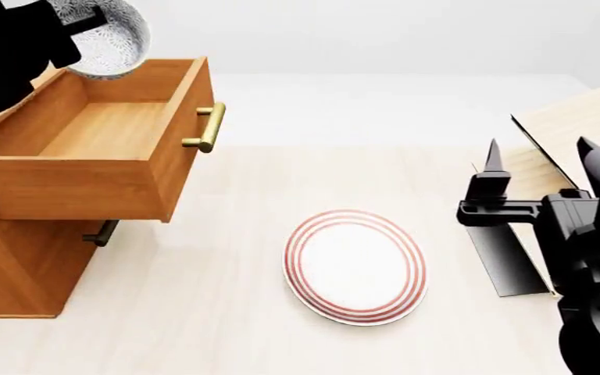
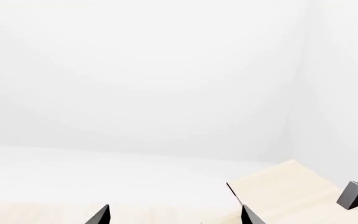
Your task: Open the top drawer of the cabinet and put the bowl in it.
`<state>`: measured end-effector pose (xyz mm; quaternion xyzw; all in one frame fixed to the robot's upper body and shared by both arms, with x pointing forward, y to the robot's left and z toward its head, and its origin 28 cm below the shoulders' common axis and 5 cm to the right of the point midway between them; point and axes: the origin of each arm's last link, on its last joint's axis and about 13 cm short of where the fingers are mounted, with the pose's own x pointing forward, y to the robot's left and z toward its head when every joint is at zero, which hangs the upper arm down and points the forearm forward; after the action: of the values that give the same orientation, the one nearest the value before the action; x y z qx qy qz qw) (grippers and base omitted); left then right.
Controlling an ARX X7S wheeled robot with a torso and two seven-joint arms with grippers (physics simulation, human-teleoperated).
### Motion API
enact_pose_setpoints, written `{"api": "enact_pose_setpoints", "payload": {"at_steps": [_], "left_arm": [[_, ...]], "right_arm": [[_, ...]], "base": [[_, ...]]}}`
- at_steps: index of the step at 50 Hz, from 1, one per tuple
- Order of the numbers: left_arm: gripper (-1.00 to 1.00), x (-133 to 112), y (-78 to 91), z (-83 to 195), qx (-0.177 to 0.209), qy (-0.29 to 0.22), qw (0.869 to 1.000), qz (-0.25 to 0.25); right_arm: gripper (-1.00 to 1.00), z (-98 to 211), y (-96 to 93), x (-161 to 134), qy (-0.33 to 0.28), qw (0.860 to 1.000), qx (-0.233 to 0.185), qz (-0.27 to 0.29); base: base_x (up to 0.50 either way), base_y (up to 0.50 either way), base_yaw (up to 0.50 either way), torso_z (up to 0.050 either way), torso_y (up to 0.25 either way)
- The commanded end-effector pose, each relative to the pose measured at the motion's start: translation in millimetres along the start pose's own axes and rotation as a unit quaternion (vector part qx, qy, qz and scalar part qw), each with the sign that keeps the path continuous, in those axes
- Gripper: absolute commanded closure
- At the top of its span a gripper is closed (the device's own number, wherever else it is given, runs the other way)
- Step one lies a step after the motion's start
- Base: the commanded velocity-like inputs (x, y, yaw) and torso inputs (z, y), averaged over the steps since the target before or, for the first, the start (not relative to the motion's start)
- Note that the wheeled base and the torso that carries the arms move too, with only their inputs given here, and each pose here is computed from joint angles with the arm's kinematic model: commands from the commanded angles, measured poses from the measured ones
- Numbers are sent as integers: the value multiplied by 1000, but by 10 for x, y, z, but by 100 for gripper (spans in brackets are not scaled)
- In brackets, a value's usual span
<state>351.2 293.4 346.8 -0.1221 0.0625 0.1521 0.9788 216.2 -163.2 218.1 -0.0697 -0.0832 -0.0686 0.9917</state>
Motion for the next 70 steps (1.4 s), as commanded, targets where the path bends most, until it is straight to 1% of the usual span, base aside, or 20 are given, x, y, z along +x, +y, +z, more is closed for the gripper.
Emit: {"api": "enact_pose_setpoints", "payload": {"at_steps": [1,9,16,23,49,58,70], "left_arm": [[100,150,46,-126,-32,19,999,12],[100,299,58,-188,-56,34,997,34],[100,383,93,-281,-63,48,996,46],[100,465,100,-295,-74,55,994,59],[100,757,52,-503,-88,70,990,84],[100,779,63,-585,-86,75,989,92],[100,787,77,-635,-85,81,989,89]], "right_arm": [[-100,-7,17,18,2,1000,1,3],[-100,-9,14,22,3,1000,-1,2],[-100,-34,17,30,6,1000,0,1],[-100,-28,25,29,6,1000,-2,2],[-100,-99,12,49,14,1000,-1,-2],[-100,-112,9,52,15,1000,0,-3],[-100,-130,17,60,17,1000,0,-2]], "base": [[0,0,0,0,0],[0,0,0,0,1],[0,0,0,0,0],[0,0,0,2,0],[0,0,0,0,1],[0,0,0,0,0],[0,0,0,0,0]]}}
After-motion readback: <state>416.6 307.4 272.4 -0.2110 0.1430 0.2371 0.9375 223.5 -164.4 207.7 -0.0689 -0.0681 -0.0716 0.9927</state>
